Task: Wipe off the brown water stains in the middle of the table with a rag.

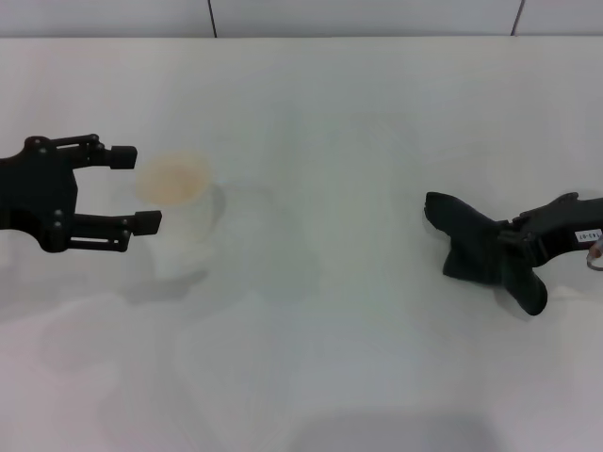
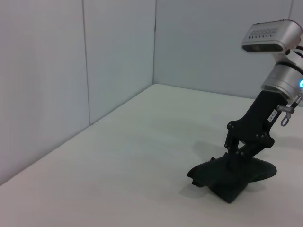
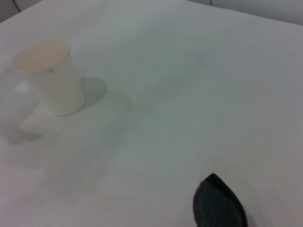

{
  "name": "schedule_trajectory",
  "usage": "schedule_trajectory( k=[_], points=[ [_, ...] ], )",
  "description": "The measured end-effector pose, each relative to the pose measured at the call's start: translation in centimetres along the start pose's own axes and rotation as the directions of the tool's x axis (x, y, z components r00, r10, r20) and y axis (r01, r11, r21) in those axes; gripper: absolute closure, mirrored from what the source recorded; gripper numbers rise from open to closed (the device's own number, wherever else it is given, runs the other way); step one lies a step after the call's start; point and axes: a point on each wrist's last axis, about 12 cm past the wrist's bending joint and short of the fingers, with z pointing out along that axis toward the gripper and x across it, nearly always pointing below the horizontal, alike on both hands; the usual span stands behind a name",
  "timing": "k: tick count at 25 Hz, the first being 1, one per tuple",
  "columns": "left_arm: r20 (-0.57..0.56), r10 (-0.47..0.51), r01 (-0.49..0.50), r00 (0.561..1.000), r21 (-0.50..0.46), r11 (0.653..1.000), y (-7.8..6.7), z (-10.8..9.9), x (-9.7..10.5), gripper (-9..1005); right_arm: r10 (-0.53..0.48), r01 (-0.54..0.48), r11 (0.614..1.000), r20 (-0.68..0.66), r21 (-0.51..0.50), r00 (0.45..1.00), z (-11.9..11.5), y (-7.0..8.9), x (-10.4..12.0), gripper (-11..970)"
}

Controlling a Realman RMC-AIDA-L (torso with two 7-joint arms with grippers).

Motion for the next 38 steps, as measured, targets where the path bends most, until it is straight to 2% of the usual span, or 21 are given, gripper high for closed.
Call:
schedule_trajectory(
  k=[8,17,24,30,38],
  points=[
    [0.001,0.002,-0.002,1.000,-0.001,1.000,0.0,0.0,-0.1,115,0.006,-0.006,1.000,0.002,-0.015,1.000,0.1,0.1,0.1,722],
    [0.006,0.002,-0.002,1.000,0.007,1.000,-0.1,0.0,-0.1,114,-0.046,0.066,0.986,0.130,-0.155,0.991,-0.9,1.2,-0.9,552],
    [0.009,0.022,-0.022,1.000,0.017,1.000,-0.5,-0.1,-0.6,115,-0.093,0.138,0.961,0.190,-0.241,0.977,-0.9,2.0,-1.0,240],
    [0.008,0.038,-0.038,0.999,0.014,0.999,-1.0,-0.1,-0.7,114,-0.106,0.167,0.946,0.224,-0.276,0.969,-1.2,2.1,-1.3,251],
    [0.007,0.037,-0.037,0.999,0.013,0.999,-1.1,-0.2,-0.5,115,-0.105,0.172,0.953,0.258,-0.250,0.960,-1.5,1.7,-1.6,246]
  ],
)
